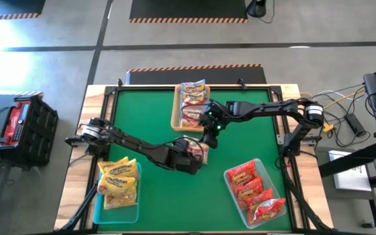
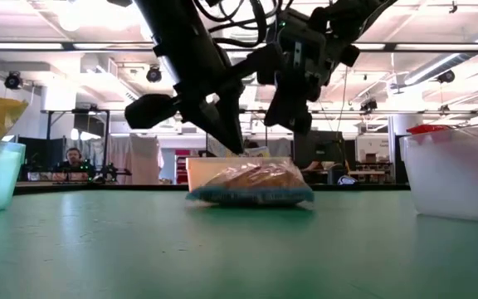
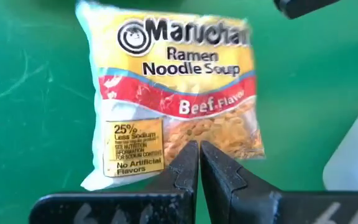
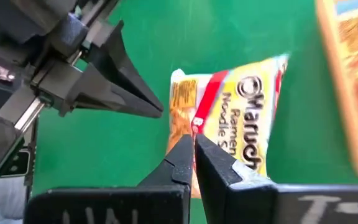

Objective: Sort Maruchan noodles
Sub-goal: Put the blue noodle pack into the yellow bin

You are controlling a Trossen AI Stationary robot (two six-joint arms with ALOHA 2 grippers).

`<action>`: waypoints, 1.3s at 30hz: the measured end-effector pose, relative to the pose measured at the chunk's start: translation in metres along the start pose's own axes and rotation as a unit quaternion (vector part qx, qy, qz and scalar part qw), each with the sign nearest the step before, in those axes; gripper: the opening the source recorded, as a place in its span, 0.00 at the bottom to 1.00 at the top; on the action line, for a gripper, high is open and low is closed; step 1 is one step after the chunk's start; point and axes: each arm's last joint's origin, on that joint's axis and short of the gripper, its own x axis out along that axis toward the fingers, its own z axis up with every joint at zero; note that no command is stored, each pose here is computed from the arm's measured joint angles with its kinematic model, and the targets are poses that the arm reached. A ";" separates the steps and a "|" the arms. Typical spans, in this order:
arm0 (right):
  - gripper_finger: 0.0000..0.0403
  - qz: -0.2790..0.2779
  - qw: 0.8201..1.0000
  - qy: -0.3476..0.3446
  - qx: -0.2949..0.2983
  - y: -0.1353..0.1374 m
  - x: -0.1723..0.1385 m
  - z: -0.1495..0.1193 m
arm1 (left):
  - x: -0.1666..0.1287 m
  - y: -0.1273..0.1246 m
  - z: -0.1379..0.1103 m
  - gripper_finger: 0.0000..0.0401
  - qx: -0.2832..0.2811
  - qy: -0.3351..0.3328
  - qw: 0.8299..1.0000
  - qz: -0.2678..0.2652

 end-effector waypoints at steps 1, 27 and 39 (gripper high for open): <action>0.02 -0.001 1.000 -0.003 -0.003 0.000 -0.002 0.001 | -0.001 0.000 0.001 0.00 -0.004 -0.007 1.000 0.000; 0.48 -0.061 0.997 0.056 0.009 -0.020 0.007 -0.013 | 0.057 0.016 -0.030 0.00 -0.084 0.003 0.995 0.059; 0.62 -0.062 0.996 0.060 0.029 -0.031 0.023 -0.015 | 0.064 0.019 -0.035 0.00 -0.082 0.018 0.994 0.068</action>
